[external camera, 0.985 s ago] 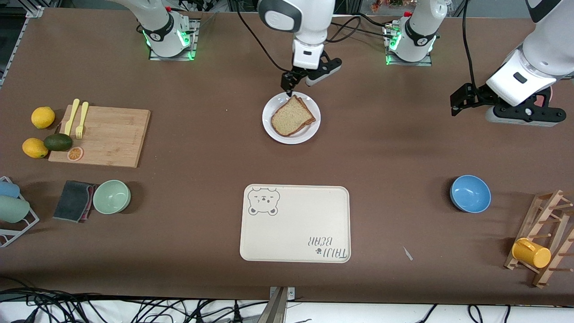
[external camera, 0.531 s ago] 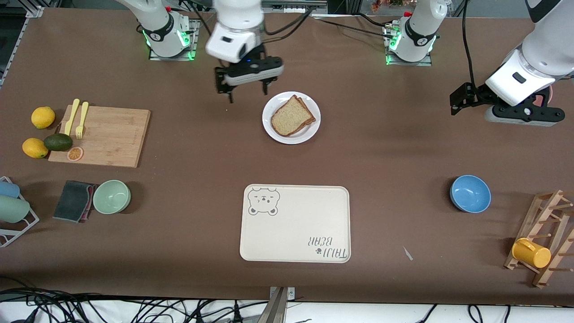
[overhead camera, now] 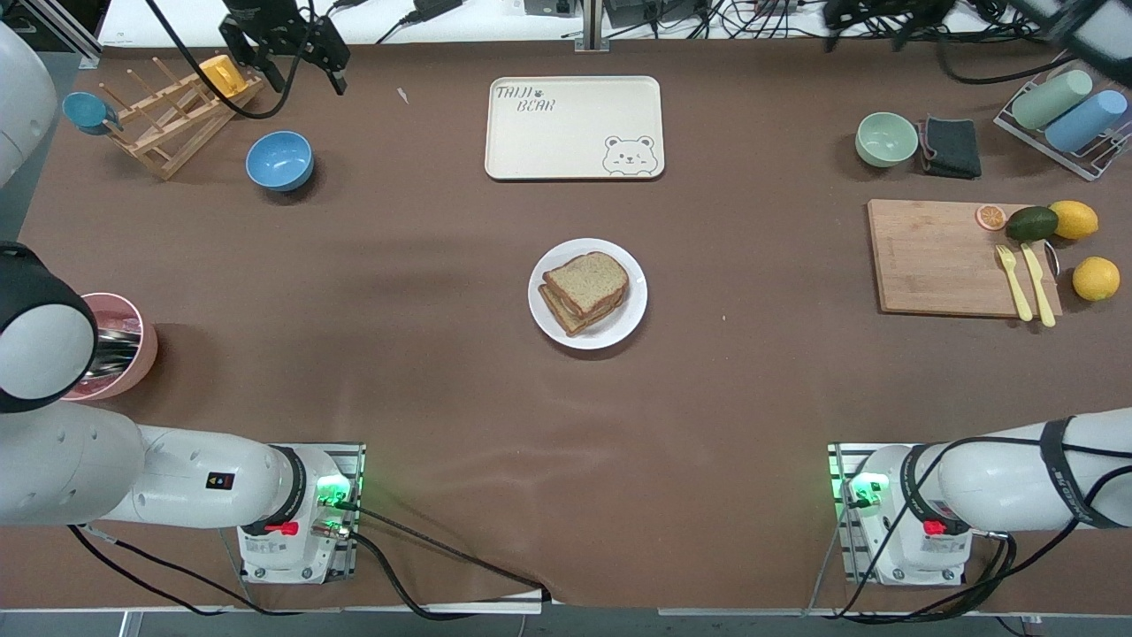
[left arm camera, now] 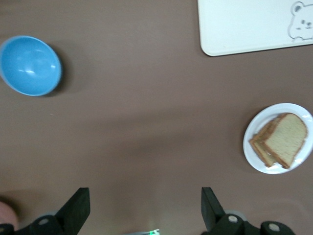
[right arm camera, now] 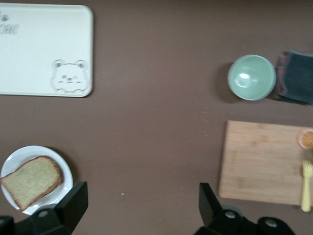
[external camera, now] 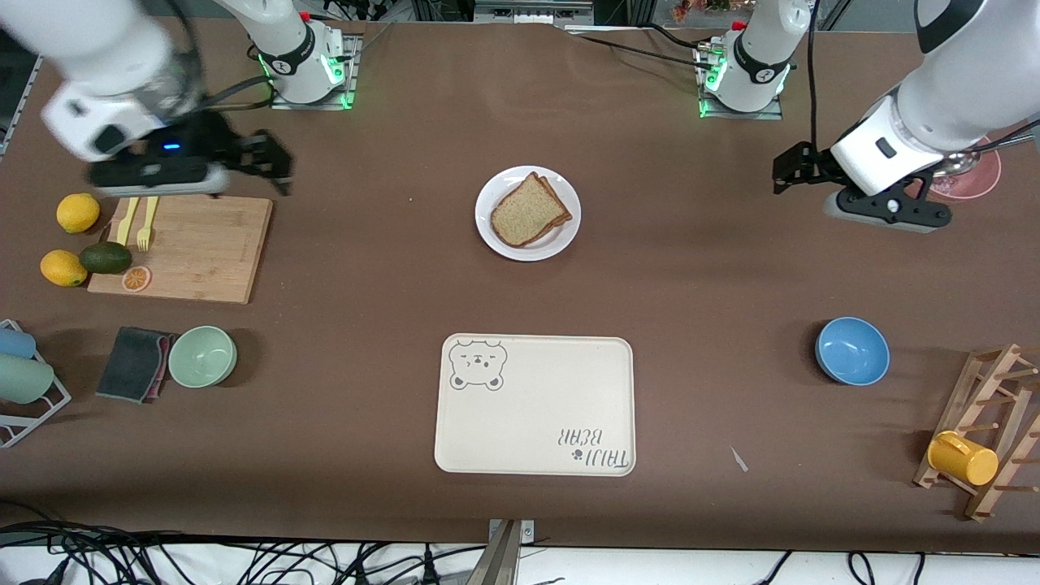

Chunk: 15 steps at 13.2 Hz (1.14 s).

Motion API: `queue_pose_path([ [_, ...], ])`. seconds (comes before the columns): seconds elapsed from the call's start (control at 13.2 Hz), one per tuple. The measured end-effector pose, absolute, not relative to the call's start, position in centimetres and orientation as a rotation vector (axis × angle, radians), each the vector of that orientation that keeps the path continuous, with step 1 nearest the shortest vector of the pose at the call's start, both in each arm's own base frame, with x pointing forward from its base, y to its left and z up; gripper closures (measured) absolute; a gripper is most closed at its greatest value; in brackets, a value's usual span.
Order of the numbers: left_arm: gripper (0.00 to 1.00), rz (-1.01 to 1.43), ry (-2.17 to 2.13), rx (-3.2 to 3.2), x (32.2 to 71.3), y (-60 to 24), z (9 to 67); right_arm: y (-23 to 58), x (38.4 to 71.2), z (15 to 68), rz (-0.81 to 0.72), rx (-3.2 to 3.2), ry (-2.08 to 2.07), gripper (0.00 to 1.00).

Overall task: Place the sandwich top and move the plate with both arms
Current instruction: 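Raise the right gripper away while the left gripper reaches toward the plate, then move the left gripper to the plate rim and grip it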

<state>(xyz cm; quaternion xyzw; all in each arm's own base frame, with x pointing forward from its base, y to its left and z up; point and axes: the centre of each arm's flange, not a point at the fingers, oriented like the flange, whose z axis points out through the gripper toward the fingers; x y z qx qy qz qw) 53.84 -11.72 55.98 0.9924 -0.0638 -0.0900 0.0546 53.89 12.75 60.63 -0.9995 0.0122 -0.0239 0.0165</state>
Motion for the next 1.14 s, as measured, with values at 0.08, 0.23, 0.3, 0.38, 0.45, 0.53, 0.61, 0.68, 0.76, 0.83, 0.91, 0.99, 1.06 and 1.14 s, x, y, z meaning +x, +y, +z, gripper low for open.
queue_pose_path([
  [0.08,0.0,-0.317,-0.185,2.963,54.0,-12.2,55.0,9.1,54.5,60.7,-0.071,-3.103,0.116,0.0],
  [0.23,0.0,-0.406,-0.159,2.851,54.9,-13.4,52.1,3.9,55.2,60.9,-0.08,-3.091,0.243,0.0],
  [0.3,0.0,-0.451,-0.14,2.802,55.6,-13.9,50.2,2.5,55.3,61.2,-0.086,-3.087,0.276,0.0],
  [0.38,0.0,-0.479,-0.123,2.772,56.5,-14.2,48.1,1.3,55.2,61.6,-0.087,-3.087,0.281,0.0],
  [0.45,0.0,-0.494,-0.112,2.756,57.3,-14.6,46.2,0.0,55.1,62.1,-0.08,-3.091,0.257,0.0],
  [0.53,0.0,-0.517,-0.113,2.745,57.7,-15.3,44.4,-1.3,55.0,62.6,-0.073,-3.094,0.237,0.0],
  [0.61,0.0,-0.529,-0.119,2.721,58.1,-16.2,43.0,-2.1,54.9,63.1,-0.071,-3.097,0.228,0.0],
  [0.68,0.0,-0.53,-0.128,2.671,58.4,-17.1,41.8,-2.5,54.8,63.5,-0.069,-3.105,0.223,0.0],
  [0.76,0.0,-0.525,-0.139,2.61,58.8,-17.8,40.6,-2.7,54.8,63.6,-0.054,-3.116,0.209,0.0],
  [0.83,0.0,-0.516,-0.151,2.554,59.4,-18.1,39.0,-2.9,54.9,63.2,-0.033,-3.123,0.179,0.0],
  [0.91,0.0,-0.507,-0.171,2.5,59.8,-18.4,37.2,-3.2,55.0,62.7,-0.014,-3.127,0.148,0.0],
  [0.99,0.0,-0.503,-0.195,2.44,60.2,-18.8,35.1,-3.6,55.3,62.3,0.0,-3.131,0.111,0.0],
  [1.06,0.0,-0.495,-0.225,2.374,60.5,-19.1,32.8,-3.7,55.4,61.9,0.01,-3.133,0.075,0.0],
  [1.14,0.0,-0.483,-0.266,2.301,60.7,-19.5,30.2,-3.8,55.5,61.8,0.014,-3.134,0.054,0.0],
])
